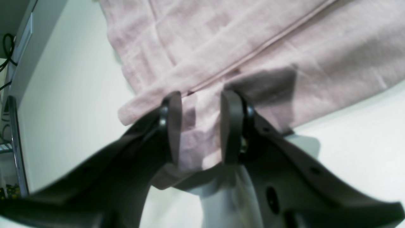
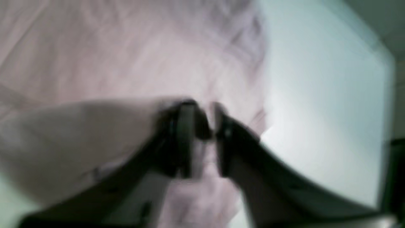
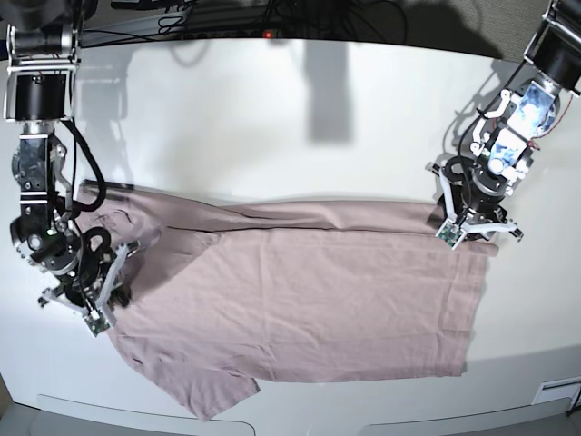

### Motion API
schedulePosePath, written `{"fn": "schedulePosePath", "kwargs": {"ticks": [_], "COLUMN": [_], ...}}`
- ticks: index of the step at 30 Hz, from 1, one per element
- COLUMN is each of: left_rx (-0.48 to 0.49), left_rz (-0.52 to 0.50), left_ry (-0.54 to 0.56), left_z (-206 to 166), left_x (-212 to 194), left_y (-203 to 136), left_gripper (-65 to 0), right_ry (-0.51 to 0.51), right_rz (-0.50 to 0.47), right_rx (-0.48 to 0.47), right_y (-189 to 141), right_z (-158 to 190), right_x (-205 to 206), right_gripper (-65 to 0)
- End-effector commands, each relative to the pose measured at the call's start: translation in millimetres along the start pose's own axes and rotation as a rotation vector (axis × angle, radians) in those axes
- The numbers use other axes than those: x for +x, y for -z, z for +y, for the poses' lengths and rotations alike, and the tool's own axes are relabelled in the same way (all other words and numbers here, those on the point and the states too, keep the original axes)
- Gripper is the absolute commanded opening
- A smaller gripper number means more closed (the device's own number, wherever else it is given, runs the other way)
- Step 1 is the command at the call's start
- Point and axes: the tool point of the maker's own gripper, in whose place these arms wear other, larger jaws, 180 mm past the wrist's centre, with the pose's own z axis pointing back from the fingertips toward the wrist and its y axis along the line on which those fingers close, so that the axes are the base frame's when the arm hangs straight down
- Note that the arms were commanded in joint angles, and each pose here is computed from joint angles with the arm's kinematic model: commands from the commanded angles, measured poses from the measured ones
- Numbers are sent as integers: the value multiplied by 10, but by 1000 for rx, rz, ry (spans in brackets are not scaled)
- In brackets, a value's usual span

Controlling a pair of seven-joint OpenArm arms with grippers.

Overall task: Fold the T-shirt properly
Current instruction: 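Drag the held edge across the table, folding the shirt over itself, then pull both grippers back toward the robot, stretching the shirt flat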

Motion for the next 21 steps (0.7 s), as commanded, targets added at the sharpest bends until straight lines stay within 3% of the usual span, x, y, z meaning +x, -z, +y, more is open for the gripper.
{"fn": "schedulePosePath", "kwargs": {"ticks": [1, 3, 8, 12, 14, 21], "left_rx": [10, 10, 10, 10, 10, 5], "left_rz": [30, 30, 33, 33, 33, 39], "left_ry": [7, 7, 7, 7, 6, 6], "left_z": [82, 82, 82, 83, 82, 53], "left_x": [-54, -54, -61, -61, -60, -91], "left_y": [-5, -5, -5, -6, -5, -11], "left_gripper": [-446, -446, -446, -446, -446, -446], "right_ry": [-30, -37, 35, 171, 161, 203], "right_rz": [-102, -161, -194, -92, -45, 117], "right_rx": [-55, -105, -183, -60, -5, 33], "right_y": [-52, -63, -39, 15, 20, -12], "right_z": [-236, -371, -644, -463, -361, -134], "right_x": [320, 491, 756, 663, 582, -38], "right_gripper": [-401, -313, -303, -305, -305, -305]}}
